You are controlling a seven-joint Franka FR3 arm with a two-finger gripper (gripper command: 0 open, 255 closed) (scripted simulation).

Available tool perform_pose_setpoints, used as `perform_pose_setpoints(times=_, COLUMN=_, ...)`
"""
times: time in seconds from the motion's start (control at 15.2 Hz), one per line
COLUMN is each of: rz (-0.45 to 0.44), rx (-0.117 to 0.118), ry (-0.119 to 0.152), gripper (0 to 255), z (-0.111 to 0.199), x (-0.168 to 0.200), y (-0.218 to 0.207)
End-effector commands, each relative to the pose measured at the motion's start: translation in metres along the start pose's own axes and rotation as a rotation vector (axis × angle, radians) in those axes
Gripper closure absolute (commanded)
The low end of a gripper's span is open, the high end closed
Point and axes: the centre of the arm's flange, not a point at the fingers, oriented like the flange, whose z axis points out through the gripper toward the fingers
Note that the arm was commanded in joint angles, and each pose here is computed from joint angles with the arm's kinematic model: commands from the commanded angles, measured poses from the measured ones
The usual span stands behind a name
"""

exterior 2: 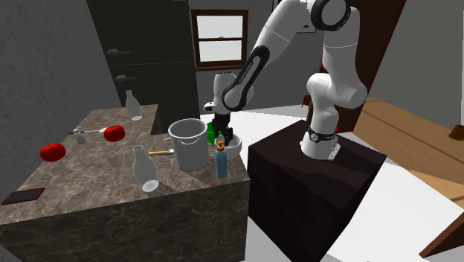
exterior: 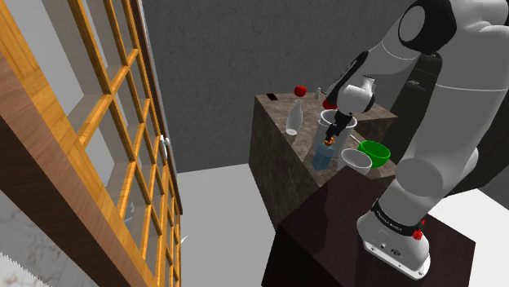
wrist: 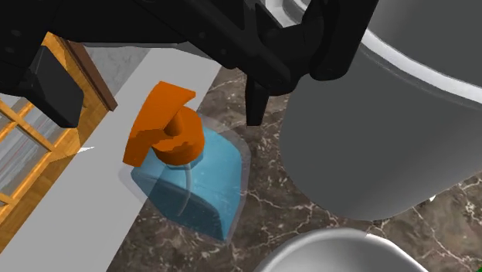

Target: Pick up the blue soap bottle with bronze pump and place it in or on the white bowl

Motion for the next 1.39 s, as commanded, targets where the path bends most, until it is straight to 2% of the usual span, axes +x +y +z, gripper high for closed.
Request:
perform_pose_setpoints(times=0.0, rz=0.001, rx=0.000, ry=0.000, gripper=0, z=0.011, x=-0.001, y=0.000)
perform_pose_setpoints(times=0.2, rz=0.001, rx=0.000, ry=0.000, gripper=0, z=0.030, x=-0.001, y=0.000)
perform_pose_setpoints(times=0.73, rz=0.001, rx=0.000, ry=0.000, gripper=0, z=0.030, x=-0.001, y=0.000)
perform_pose_setpoints(times=0.79, rz=0.001, rx=0.000, ry=0.000, gripper=255, z=0.030, x=-0.001, y=0.000)
perform_pose_setpoints(times=1.32, rz=0.001, rx=0.000, ry=0.000, gripper=255, z=0.030, x=-0.001, y=0.000)
